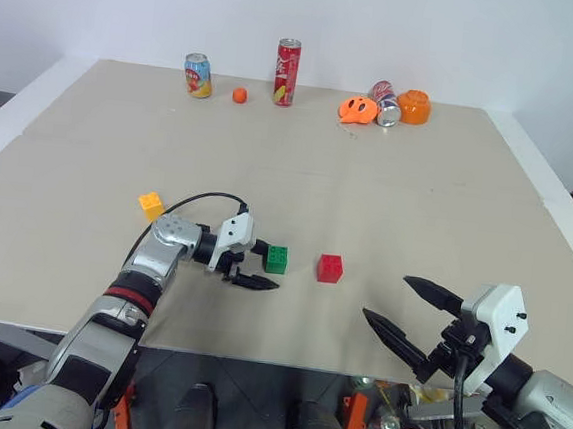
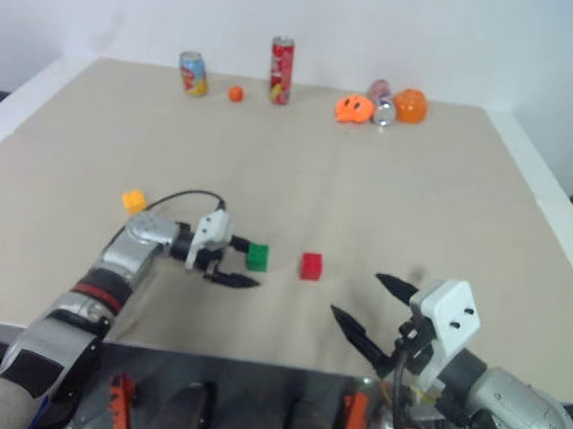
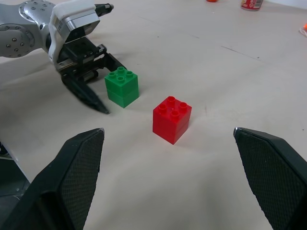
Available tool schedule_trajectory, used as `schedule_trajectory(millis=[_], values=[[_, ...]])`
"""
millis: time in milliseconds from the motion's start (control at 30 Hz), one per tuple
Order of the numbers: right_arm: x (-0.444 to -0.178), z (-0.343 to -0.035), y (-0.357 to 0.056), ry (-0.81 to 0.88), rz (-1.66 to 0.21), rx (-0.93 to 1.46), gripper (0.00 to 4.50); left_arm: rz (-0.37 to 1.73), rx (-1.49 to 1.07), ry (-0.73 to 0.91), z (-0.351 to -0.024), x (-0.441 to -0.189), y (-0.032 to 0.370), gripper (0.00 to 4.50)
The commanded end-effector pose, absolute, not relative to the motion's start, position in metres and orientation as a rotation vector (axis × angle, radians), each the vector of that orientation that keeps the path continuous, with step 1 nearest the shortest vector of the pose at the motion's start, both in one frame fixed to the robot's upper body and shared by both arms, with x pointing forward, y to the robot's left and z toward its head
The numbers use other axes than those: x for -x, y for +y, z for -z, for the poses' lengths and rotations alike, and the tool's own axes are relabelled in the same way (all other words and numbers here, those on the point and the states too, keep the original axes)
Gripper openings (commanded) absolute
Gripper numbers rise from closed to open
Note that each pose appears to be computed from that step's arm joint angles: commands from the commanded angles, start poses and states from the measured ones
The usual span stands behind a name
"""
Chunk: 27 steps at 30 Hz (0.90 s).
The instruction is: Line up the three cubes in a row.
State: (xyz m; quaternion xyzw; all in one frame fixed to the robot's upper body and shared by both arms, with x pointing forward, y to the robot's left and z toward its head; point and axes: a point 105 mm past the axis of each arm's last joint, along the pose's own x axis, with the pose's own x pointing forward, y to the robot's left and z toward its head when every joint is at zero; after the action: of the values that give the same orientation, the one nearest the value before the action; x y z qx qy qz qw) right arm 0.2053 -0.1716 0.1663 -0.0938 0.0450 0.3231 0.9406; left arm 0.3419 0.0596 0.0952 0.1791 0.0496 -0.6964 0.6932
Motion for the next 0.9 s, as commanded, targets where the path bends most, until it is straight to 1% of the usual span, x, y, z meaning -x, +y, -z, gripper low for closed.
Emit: schedule_trajectory(millis=[33, 233, 467, 667, 900], values=[[-0.204, -0.173, -0.17, 0.066, -0.672, 0.204, 4.5, 1.539, -0.413, 0.123, -0.094, -0.344, 0.06, 4.45], [-0.204, -0.174, -0.169, 0.063, -0.68, 0.204, 4.5, 1.517, -0.421, 0.125, -0.095, -0.348, 0.065, 4.45], [-0.21, -0.18, -0.168, 0.048, -0.715, 0.215, 4.5, 1.443, -0.454, 0.124, -0.1, -0.361, 0.08, 4.45], [-0.216, -0.185, -0.167, 0.039, -0.755, 0.233, 4.5, 1.372, -0.478, 0.137, -0.103, -0.37, 0.1, 4.45], [-0.223, -0.189, -0.167, 0.039, -0.805, 0.248, 4.5, 1.322, -0.492, 0.153, -0.106, -0.373, 0.124, 4.45]])
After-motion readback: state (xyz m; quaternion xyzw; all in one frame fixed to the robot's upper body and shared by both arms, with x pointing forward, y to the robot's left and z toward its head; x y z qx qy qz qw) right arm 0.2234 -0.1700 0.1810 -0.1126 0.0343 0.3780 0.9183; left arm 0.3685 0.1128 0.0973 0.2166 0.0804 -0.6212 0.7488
